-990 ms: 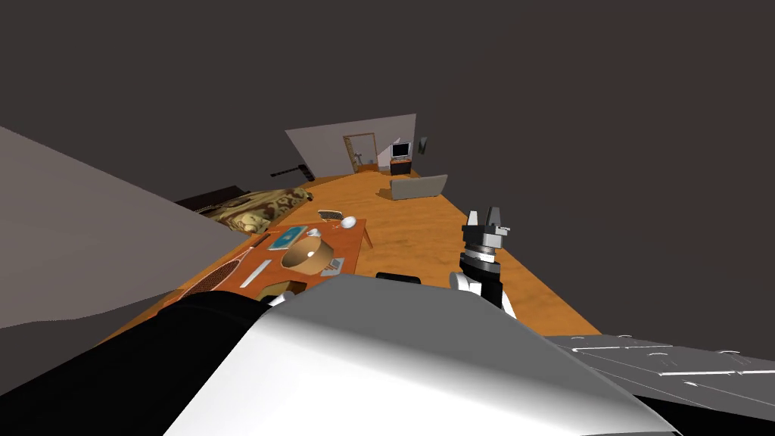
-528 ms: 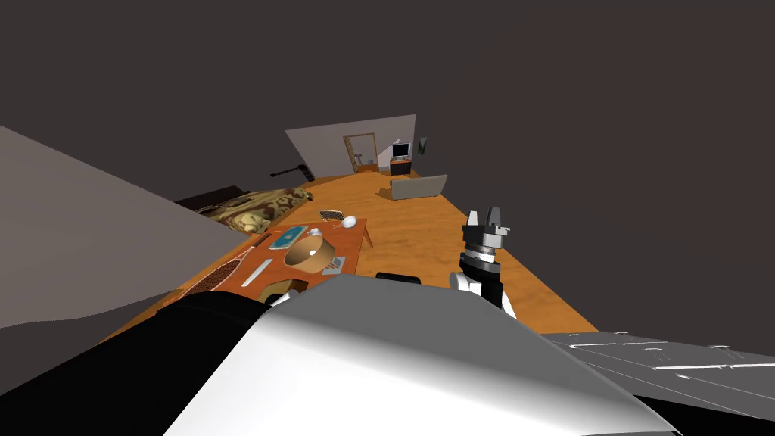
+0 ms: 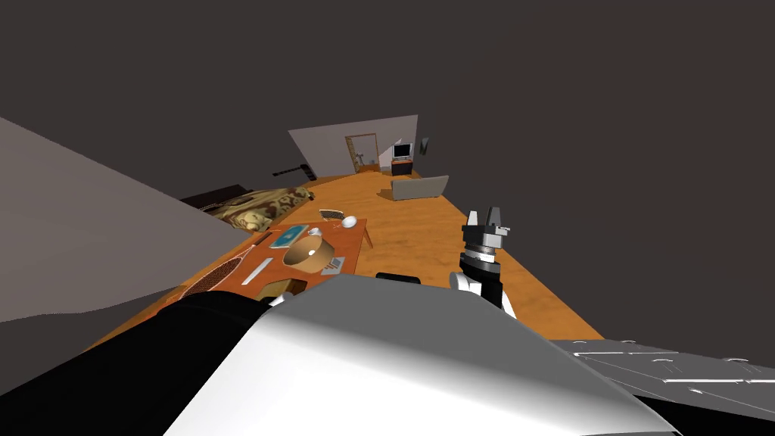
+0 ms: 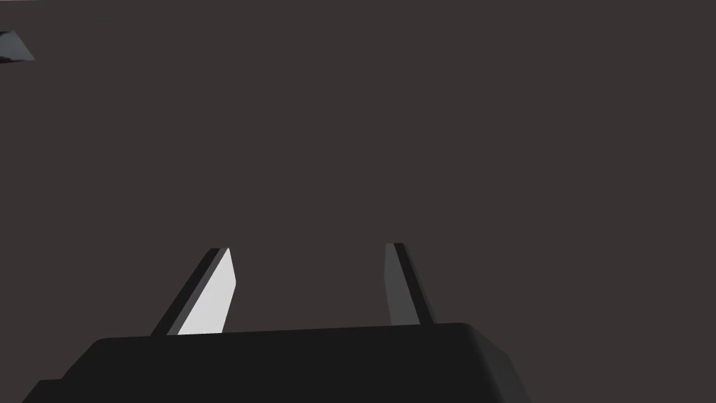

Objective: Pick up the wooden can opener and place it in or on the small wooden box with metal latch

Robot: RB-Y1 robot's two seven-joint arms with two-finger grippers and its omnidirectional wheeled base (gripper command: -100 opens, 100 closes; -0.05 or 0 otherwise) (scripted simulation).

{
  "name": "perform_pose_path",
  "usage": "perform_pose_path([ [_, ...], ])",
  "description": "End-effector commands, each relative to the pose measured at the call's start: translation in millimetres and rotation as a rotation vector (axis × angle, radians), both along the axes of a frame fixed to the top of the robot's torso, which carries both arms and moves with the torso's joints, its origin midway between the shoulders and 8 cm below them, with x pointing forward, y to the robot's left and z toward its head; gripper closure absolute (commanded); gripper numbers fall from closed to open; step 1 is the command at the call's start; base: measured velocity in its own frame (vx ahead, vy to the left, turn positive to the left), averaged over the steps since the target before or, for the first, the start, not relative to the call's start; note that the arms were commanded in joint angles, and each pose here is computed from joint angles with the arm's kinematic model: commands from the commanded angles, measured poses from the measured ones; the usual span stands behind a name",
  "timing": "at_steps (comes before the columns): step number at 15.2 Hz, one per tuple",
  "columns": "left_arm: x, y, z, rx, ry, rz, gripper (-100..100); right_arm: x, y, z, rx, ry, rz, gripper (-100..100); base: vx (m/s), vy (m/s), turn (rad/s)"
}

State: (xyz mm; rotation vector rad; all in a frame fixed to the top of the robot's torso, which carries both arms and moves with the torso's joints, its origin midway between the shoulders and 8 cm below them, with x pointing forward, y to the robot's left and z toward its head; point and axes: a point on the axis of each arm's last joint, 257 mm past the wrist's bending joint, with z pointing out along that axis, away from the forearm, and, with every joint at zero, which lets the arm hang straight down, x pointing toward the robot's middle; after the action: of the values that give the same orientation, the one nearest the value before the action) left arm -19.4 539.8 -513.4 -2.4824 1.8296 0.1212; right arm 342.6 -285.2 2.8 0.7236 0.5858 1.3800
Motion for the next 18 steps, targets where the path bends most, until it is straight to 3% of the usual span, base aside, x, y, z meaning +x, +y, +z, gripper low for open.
perform_pose_path([
  [1, -12, 15.2, 3, 0.047, 0.012, 0.015, 100, 0, 0, 0, 0.0, 0.0, 0.0, 0, 0.024, -0.047, 0.101],
  [9, -50, 60.3, 12, 0.196, 0.056, 0.053, 100, 0, 0, 0, 0.0, 0.0, 0.0, 0, 0.037, -0.034, 0.074],
  [10, -61, 73.1, 16, 0.24, 0.071, 0.061, 100, 0, 0, 0, 0.0, 0.0, 0.0, 0, 0.049, -0.031, 0.093],
  [11, -61, 73.6, 16, 0.242, 0.07, 0.061, 100, 0, 0, 0, 0.0, 0.0, 0.0, 0, 0.047, -0.031, 0.079],
  [16, -97, 111.2, 32, 0.377, 0.121, 0.078, 100, 0, 0, 0, 0.0, 0.0, 0.0, 0, 0.053, -0.03, 0.089],
  [18, -95, 115.4, 34, 0.394, 0.117, 0.072, 100, 0, 0, 0, 0.0, 0.0, 0.0, 0, 0.048, -0.031, 0.069],
])
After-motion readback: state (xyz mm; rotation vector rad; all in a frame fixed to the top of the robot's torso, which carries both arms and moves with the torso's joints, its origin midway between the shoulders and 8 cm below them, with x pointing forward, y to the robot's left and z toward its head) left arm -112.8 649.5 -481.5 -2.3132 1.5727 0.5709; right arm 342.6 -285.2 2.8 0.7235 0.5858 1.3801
